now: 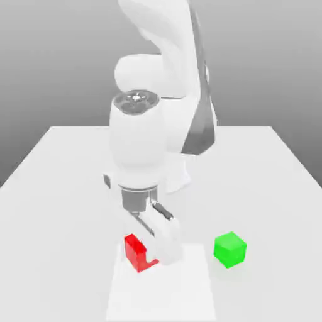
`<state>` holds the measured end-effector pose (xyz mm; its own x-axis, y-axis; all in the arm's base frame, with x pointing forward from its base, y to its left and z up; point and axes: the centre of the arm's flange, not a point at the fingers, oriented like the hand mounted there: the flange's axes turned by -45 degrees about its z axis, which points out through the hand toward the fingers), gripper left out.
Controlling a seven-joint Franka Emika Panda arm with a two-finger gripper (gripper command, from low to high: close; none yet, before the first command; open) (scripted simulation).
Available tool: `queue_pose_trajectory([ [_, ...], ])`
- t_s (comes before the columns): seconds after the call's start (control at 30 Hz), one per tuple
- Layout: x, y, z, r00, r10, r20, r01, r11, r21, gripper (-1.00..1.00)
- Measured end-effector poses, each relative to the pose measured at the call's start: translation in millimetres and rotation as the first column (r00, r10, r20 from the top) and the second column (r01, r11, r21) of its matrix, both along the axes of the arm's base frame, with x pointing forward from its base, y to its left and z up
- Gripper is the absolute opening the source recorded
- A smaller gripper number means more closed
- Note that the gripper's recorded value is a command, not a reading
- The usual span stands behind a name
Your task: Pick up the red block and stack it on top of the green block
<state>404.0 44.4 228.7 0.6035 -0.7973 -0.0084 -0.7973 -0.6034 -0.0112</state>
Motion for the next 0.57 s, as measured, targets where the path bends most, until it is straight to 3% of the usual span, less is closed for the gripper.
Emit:
queue_pose_trajectory([
  [0.2,-63,99,16,1.000,-0.024,-0.002,0.024,1.000,-0.009,-1.00],
  [0.47,-72,110,-41,1.000,-0.030,0.000,0.030,0.999,-0.015,-1.00],
  [0.5,-73,110,-46,1.000,-0.028,-0.001,0.028,1.000,-0.014,1.00],
  [0.57,-73,110,-46,1.000,-0.028,-0.001,0.028,1.000,-0.014,1.00],
])
